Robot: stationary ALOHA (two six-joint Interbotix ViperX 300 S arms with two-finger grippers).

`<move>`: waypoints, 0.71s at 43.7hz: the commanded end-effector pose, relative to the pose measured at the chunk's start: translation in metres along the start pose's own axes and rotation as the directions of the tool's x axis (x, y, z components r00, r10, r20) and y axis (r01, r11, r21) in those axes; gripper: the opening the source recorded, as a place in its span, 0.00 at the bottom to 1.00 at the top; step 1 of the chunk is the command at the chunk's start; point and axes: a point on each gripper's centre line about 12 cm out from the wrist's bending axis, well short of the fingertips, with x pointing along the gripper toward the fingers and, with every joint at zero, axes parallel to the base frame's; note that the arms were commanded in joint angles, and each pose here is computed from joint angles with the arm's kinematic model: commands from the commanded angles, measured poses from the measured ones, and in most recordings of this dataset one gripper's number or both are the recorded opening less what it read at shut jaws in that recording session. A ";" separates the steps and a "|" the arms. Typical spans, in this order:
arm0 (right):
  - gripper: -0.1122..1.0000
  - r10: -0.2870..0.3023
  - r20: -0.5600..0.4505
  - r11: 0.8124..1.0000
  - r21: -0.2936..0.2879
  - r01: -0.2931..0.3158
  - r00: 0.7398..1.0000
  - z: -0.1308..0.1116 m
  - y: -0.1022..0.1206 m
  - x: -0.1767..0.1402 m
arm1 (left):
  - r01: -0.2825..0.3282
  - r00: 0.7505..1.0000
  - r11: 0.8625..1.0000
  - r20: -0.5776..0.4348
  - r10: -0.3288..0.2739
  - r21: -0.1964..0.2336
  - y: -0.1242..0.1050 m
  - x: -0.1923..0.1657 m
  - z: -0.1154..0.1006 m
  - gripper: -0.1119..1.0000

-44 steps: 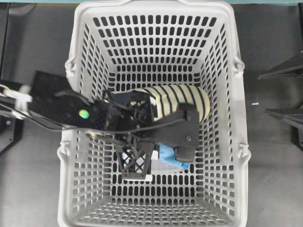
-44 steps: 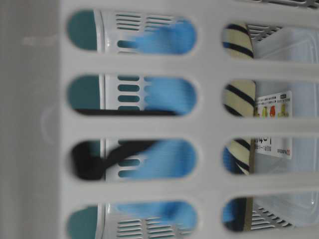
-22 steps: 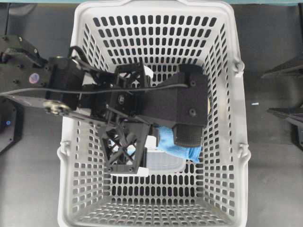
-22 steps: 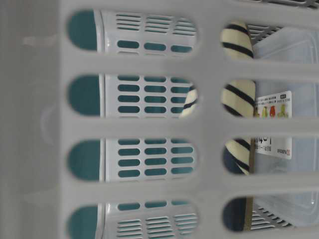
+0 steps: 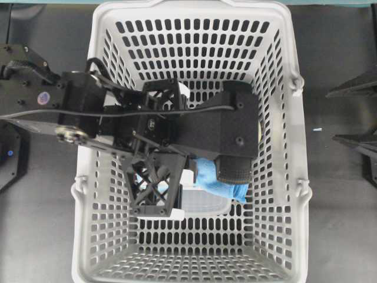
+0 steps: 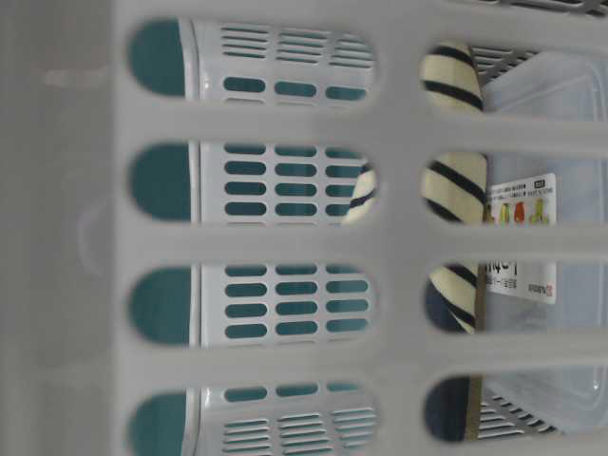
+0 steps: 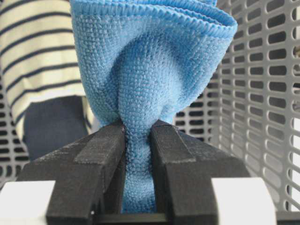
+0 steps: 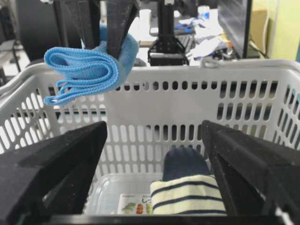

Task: Pick up the blue cloth from the shopping basket with the left arm.
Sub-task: 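Lift the gripped blue cloth upward out of the basket with the left gripper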

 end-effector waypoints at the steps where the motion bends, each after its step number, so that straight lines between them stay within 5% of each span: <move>1: 0.81 0.002 0.015 1.000 0.003 -0.002 1.000 0.004 0.000 0.001 | 0.002 0.999 1.000 0.035 -0.002 0.001 -0.001 -0.015 0.003 0.22; 31: 0.81 0.002 0.017 1.000 0.005 -0.002 1.000 0.004 0.000 0.001 | 0.009 0.999 1.000 0.041 -0.009 0.010 -0.003 -0.014 -0.009 0.22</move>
